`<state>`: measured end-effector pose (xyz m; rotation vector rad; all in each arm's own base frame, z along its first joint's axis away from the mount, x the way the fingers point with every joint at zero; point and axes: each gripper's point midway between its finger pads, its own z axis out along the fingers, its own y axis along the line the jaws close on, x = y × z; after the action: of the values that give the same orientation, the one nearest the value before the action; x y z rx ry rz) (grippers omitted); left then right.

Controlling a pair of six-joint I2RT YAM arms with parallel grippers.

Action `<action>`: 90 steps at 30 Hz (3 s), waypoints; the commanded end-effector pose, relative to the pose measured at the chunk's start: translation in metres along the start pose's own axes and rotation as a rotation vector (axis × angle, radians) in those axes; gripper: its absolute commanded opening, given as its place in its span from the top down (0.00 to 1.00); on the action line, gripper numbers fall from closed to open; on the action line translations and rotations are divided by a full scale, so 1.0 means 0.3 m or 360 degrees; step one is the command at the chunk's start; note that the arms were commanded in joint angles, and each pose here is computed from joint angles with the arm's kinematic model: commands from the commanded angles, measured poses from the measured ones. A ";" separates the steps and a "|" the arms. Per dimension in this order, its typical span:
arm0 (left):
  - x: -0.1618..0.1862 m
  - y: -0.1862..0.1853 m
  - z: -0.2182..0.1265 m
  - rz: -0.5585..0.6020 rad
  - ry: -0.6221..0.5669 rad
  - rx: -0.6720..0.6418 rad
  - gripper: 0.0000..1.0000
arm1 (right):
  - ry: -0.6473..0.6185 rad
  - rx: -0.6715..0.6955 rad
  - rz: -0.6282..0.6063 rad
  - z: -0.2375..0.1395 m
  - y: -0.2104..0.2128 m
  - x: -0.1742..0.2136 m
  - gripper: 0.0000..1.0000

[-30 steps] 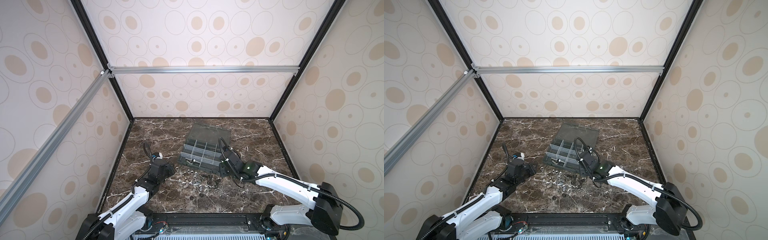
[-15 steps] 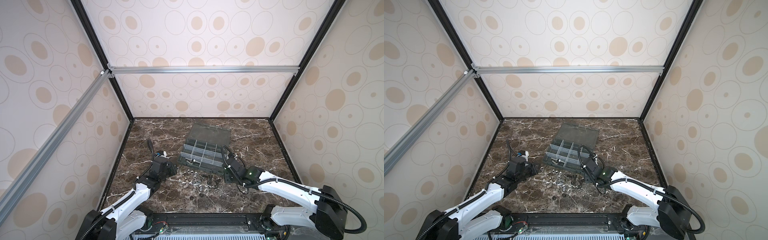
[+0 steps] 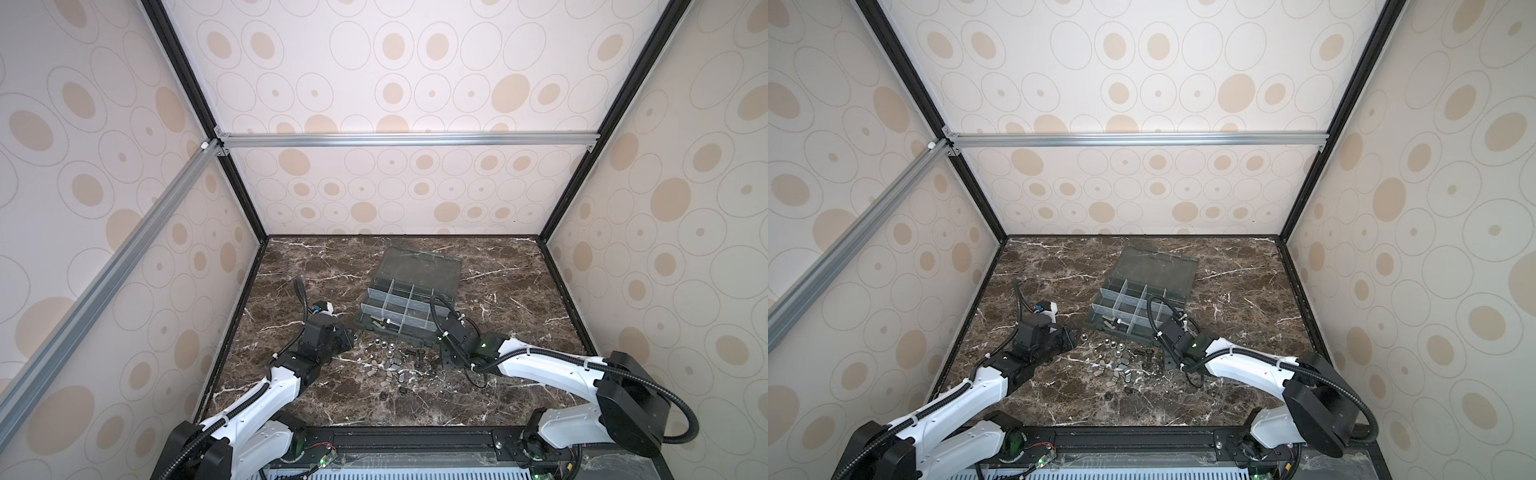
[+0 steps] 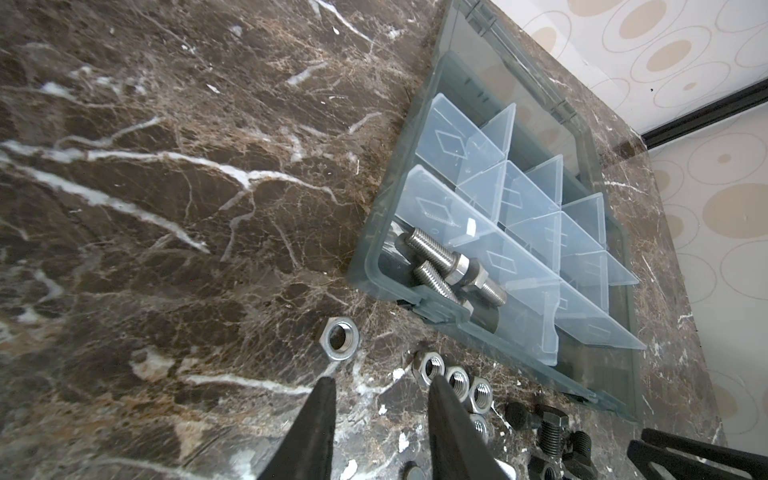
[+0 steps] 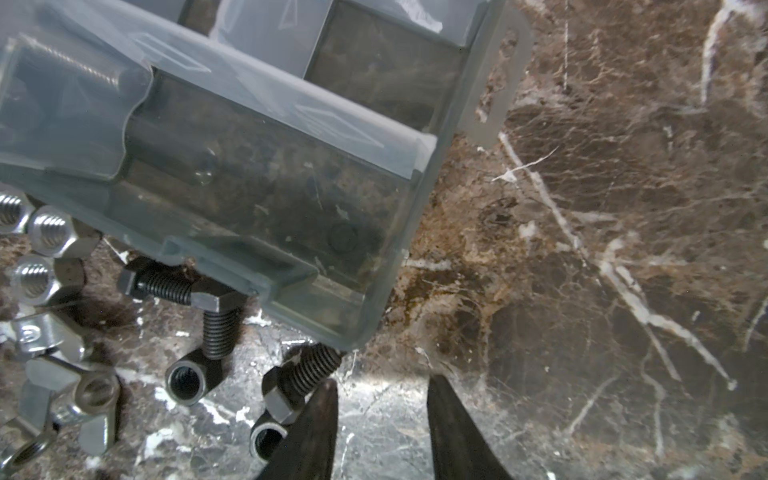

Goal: Sort the screws and nuts into containers
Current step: 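Withdraw the right gripper while the left gripper moves over a silver hex nut, then lower the left gripper and close it on the silver hex nut, then lift the silver hex nut with the left gripper over a box compartment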

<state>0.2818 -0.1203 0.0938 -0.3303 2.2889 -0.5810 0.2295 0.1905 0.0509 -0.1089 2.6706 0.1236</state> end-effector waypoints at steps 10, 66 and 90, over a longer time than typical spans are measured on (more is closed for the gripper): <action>0.009 0.013 0.020 0.0179 0.0090 -0.0091 0.60 | -0.0007 -0.0022 0.0017 0.015 0.030 -0.032 0.61; 0.115 0.083 0.219 0.0800 0.0463 -0.0509 0.72 | -0.0108 -0.0010 0.0150 -0.073 -0.072 0.009 0.60; 0.044 -0.204 0.077 0.0834 0.0317 -0.0146 0.82 | -0.0198 0.0034 0.0180 -0.129 -0.133 0.007 0.60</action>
<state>0.2887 -0.1663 0.0736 0.2696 2.5060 -0.1834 0.2156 0.1604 0.0807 0.0168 2.5640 0.1858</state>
